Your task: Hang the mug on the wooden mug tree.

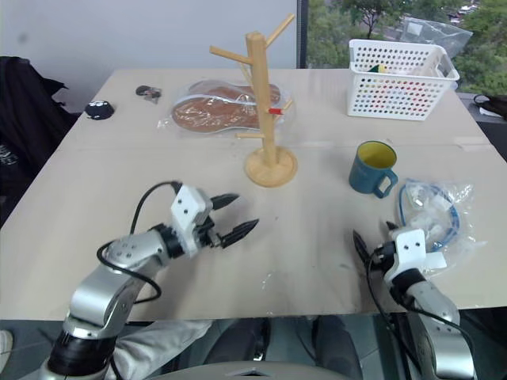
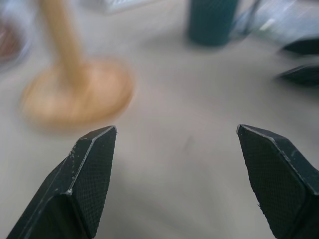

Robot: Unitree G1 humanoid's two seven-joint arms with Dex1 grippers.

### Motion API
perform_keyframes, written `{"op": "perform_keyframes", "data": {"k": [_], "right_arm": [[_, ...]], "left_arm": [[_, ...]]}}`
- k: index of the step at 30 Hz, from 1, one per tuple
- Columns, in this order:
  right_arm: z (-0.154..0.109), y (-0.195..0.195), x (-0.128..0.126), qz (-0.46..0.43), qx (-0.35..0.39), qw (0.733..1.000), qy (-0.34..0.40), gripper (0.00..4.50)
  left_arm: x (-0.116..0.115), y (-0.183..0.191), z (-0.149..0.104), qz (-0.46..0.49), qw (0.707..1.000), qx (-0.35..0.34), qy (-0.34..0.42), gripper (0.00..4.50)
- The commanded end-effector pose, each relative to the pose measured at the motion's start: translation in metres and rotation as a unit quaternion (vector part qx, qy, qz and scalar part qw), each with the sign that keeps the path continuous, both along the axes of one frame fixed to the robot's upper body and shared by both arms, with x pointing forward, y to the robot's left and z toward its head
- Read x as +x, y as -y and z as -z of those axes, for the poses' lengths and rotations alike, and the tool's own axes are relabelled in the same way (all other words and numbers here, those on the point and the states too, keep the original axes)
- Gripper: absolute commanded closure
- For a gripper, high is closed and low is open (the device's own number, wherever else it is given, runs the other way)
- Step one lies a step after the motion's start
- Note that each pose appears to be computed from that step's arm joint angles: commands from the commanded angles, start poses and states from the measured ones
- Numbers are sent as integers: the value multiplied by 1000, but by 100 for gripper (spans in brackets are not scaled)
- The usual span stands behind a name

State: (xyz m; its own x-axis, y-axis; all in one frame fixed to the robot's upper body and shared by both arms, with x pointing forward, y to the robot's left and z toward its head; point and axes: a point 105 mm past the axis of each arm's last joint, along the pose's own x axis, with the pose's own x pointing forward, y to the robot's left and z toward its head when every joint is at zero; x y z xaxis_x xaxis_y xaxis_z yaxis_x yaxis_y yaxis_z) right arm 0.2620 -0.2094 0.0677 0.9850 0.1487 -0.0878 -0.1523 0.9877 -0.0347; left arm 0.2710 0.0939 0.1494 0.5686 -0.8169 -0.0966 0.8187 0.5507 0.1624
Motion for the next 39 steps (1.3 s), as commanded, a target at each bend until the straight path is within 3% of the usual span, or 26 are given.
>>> {"op": "perform_keyframes", "data": {"k": [1,5,15,22,39], "right_arm": [[-24,23,9,87,-19,995,36,15],[-31,35,16,135,-25,989,49,15],[-36,2,33,82,-22,994,69,15],[-38,4,45,95,-20,992,81,15],[-36,15,77,117,-23,987,107,15]], "left_arm": [[-10,23,-20,79,997,-25,4,51],[-13,31,-29,120,992,-28,2,51],[-2,26,-37,93,995,3,41,51],[1,25,-49,78,994,-8,71,51],[8,17,-51,54,994,3,96,51]]}}
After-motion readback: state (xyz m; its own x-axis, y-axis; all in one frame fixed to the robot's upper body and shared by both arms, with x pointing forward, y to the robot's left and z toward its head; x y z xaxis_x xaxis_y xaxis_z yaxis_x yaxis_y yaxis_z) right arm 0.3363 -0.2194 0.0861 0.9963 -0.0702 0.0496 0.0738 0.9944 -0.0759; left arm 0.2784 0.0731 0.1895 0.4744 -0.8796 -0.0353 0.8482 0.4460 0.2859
